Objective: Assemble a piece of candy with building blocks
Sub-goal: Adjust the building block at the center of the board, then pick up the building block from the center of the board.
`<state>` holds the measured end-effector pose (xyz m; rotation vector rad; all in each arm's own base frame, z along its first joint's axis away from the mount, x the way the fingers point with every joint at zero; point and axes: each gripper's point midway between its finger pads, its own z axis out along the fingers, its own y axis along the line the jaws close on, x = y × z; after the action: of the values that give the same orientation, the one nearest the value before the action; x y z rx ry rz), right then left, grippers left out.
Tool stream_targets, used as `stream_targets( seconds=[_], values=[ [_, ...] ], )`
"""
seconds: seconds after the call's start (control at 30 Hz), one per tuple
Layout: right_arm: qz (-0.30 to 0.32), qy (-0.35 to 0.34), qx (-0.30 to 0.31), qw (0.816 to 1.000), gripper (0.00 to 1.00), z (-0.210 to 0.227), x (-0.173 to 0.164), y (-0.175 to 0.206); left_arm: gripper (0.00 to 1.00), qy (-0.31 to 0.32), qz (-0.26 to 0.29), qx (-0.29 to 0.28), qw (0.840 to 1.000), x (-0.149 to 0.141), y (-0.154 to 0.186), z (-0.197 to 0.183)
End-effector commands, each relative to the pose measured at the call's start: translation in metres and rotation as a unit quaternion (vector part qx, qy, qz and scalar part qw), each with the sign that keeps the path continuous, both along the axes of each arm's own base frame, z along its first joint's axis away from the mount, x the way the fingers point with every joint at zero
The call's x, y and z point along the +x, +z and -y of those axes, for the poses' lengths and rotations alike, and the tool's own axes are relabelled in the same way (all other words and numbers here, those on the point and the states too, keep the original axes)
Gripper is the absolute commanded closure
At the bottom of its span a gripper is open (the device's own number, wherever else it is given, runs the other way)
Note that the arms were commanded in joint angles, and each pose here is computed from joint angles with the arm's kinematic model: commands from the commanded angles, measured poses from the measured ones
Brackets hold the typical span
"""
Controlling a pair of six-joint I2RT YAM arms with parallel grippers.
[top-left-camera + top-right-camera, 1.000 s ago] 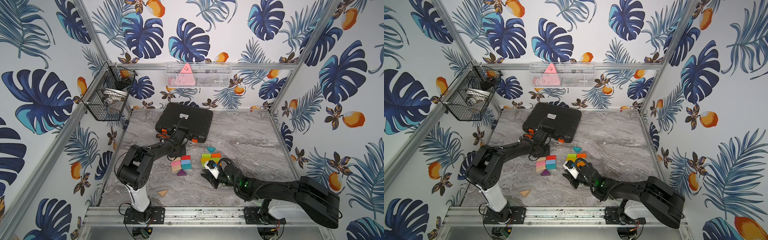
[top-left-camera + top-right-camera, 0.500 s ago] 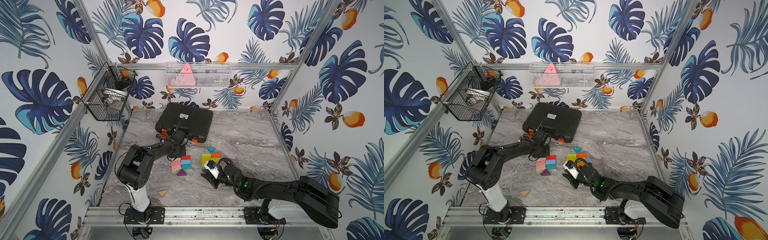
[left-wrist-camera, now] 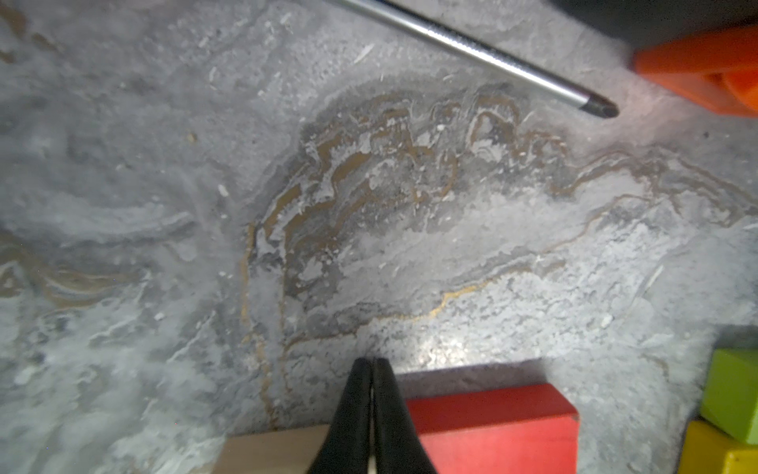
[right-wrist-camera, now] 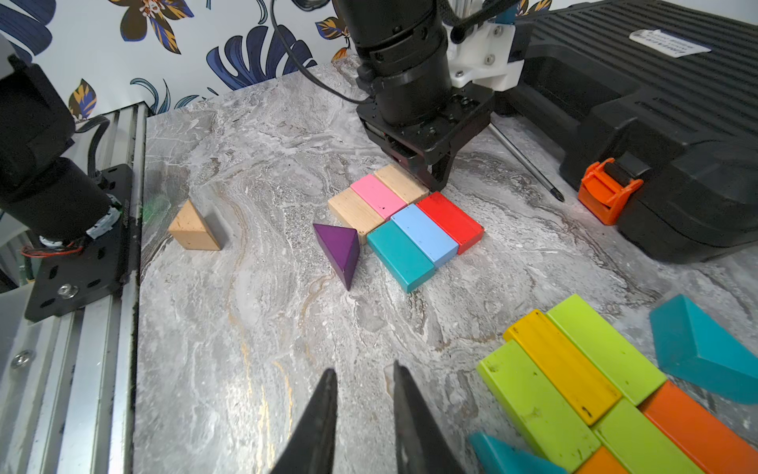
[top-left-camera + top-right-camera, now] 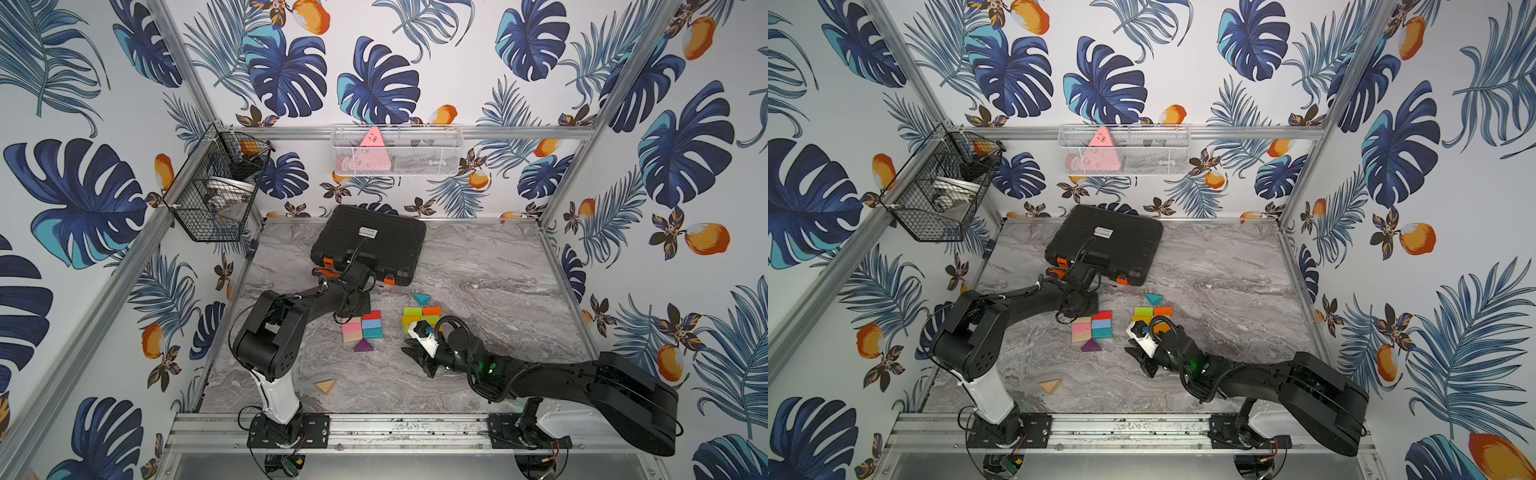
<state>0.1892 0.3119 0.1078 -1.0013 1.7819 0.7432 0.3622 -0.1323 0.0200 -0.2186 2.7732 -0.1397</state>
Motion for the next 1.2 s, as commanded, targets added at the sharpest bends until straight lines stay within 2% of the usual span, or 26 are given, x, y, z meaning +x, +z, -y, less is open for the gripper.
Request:
stream_targets(
  seconds=[0.0, 0.17, 0.33, 0.5, 0.53, 0.6, 0.67, 0.77, 0.93, 1.07, 1.17],
  values=[
    [0.007, 0.003, 0.012, 1.0, 0.73, -0.003, 0.001, 0.007, 0.86, 0.005, 0.021, -0.004, 1.0, 0.008, 0.012, 0.001],
    [0.006, 0.002, 0.011, 1.0, 0.71, -0.004, 0.002, 0.006, 0.76, 0.015, 0.046, 0.004, 0.999, 0.009, 0.031, -0.006],
    [0.004, 0.005, 0.012, 1.0, 0.71, -0.005, 0.002, 0.006, 0.76, 0.029, 0.062, 0.016, 0.998, 0.0, 0.047, -0.018],
    [0.001, 0.006, 0.019, 1.0, 0.71, -0.007, 0.002, 0.015, 0.76, 0.04, 0.086, 0.001, 0.995, -0.014, 0.073, -0.031],
    [-0.002, 0.013, 0.02, 1.0, 0.69, -0.008, 0.0, 0.019, 0.76, 0.043, 0.093, 0.0, 0.995, -0.018, 0.081, -0.036],
    [-0.004, 0.041, 0.014, 0.999, 0.57, -0.013, -0.007, 0.025, 0.75, 0.052, 0.107, -0.012, 0.993, -0.025, 0.098, -0.047],
    [-0.008, 0.077, 0.008, 0.997, 0.45, -0.02, -0.016, 0.029, 0.67, 0.067, 0.126, -0.024, 0.989, -0.035, 0.118, -0.061],
    [-0.022, 0.173, -0.004, 0.985, 0.36, -0.038, -0.04, 0.031, 0.58, 0.083, 0.159, -0.025, 0.983, -0.051, 0.147, -0.081],
    [-0.065, 0.276, -0.02, 0.959, 0.3, -0.073, -0.063, 0.019, 0.37, 0.109, 0.193, 0.004, 0.975, -0.078, 0.175, -0.114],
    [-0.048, 0.326, -0.06, 0.942, 0.3, -0.105, -0.075, 0.0, 0.27, 0.122, 0.216, 0.032, 0.968, -0.091, 0.181, -0.13],
    [-0.029, 0.345, -0.064, 0.936, 0.26, -0.125, -0.08, -0.009, 0.22, 0.122, 0.232, 0.038, 0.964, -0.094, 0.189, -0.133]
  ],
)
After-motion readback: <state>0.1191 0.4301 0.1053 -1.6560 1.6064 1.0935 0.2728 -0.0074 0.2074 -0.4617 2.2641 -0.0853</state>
